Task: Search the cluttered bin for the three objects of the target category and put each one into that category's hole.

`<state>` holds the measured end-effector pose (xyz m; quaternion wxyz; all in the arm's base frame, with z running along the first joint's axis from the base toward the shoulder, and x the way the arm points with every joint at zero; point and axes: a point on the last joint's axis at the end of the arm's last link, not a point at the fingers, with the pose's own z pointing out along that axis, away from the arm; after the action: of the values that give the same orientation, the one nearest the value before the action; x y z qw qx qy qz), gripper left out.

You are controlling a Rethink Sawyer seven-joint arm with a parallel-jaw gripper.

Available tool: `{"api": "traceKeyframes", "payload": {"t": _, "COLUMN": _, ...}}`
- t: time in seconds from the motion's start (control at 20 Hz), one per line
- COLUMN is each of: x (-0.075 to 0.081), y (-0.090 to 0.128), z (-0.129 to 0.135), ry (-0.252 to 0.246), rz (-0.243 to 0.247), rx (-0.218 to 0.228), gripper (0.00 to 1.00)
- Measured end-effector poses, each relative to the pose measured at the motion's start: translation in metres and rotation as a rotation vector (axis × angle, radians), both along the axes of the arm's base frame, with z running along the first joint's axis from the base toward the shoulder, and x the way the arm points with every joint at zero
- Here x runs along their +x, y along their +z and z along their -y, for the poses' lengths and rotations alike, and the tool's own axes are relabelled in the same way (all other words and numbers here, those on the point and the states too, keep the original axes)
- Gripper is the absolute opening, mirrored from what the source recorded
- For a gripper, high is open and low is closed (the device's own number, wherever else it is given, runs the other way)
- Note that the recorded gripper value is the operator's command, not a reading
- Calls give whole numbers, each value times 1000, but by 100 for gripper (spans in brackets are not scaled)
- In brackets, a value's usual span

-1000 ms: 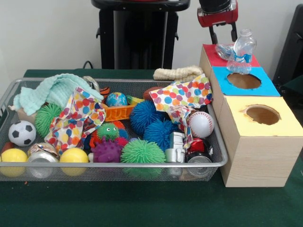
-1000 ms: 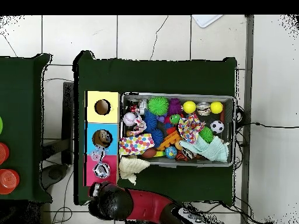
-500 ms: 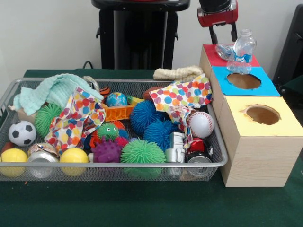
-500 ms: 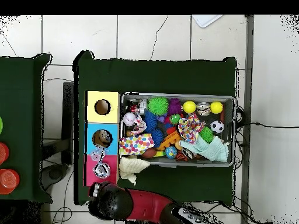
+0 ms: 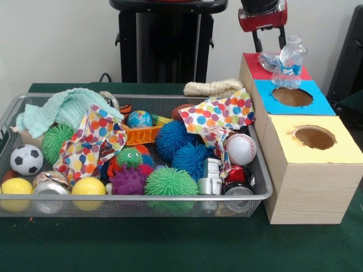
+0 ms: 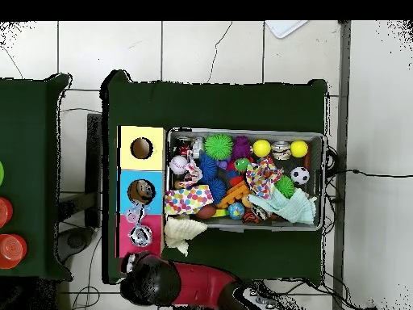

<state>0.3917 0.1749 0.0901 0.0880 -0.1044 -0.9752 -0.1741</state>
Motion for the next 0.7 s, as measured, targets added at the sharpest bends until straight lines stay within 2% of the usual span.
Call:
{"api": "traceKeyframes", "payload": {"t": 0.25, "x": 6, "y": 3, "z": -11, "ry": 14, "rz": 21, "rx": -7, "gripper": 100}}
{"api": "traceKeyframes", "payload": {"t": 0.7, "x": 18, "y": 5, "z": -15, "ry": 6, "rz": 43, "rx": -12, "gripper": 100}}
